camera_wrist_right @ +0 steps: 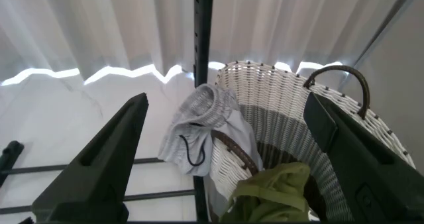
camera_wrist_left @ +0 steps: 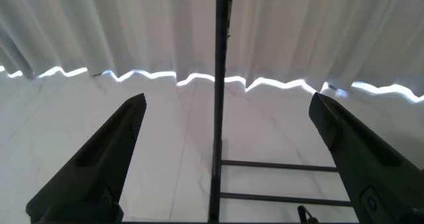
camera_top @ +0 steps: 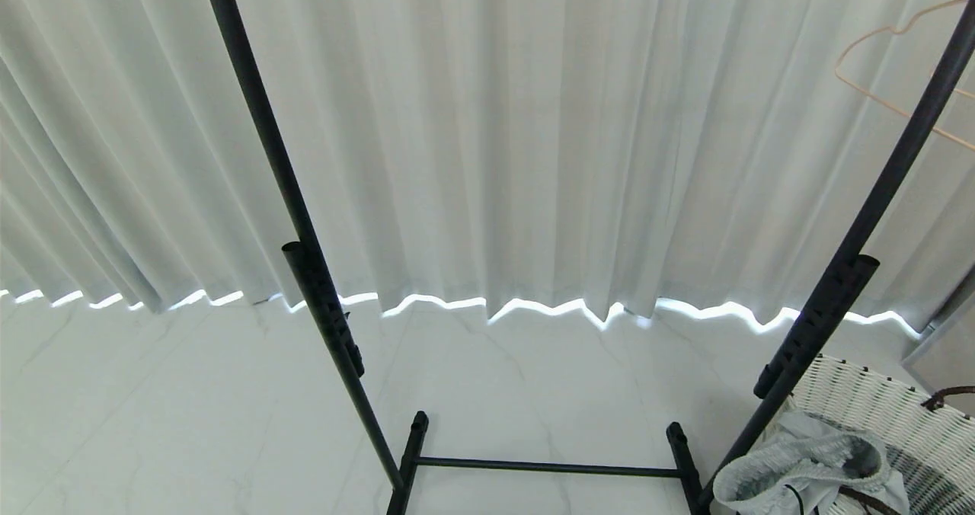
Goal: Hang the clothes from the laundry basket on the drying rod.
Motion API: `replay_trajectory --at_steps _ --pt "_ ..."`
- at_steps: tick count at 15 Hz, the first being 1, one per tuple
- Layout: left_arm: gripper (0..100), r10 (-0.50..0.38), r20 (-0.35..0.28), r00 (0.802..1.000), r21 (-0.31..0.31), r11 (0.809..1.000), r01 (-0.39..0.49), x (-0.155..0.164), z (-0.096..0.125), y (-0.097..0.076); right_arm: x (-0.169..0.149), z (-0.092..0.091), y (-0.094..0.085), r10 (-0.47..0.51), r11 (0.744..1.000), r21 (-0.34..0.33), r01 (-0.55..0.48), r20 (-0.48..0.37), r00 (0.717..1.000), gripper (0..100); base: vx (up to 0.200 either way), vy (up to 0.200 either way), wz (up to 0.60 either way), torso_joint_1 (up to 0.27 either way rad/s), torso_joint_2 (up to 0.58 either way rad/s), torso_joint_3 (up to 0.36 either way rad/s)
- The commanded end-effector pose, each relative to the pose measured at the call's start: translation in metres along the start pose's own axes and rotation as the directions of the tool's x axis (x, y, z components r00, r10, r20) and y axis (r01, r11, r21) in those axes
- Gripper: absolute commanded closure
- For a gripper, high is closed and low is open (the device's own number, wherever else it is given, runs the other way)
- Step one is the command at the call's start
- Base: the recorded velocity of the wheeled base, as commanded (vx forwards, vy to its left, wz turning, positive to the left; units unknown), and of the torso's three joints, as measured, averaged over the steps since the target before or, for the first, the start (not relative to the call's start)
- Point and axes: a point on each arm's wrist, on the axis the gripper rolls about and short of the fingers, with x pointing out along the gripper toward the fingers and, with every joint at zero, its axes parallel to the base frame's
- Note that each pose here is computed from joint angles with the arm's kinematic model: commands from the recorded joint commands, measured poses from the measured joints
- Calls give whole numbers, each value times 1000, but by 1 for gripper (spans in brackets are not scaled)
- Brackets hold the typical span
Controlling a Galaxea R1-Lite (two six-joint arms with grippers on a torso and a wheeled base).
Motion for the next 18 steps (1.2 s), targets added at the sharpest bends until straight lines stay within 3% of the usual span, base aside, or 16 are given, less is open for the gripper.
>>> replay_trajectory --at_steps 1,5,15,18 --pt "0 -1 -1 1000 -3 1000 1 0 0 0 0 0 0 0 1000 0 0 2 1000 0 0 0 0 0 0 0" --pt "0 -1 -1 1000 -3 1000 1 0 0 0 0 0 0 0 1000 0 0 2 1000 0 0 0 0 0 0 0" --pt "0 -1 -1 1000 -3 1000 1 0 0 0 0 0 0 -1 1000 2 1 2 1000 0 -200 0 0 2 6 3" --pt "0 1 -1 1000 -5 1000 -1 0 0 0 0 0 0 -1 1000 2 1 2 1000 0 0 0 0 0 0 0"
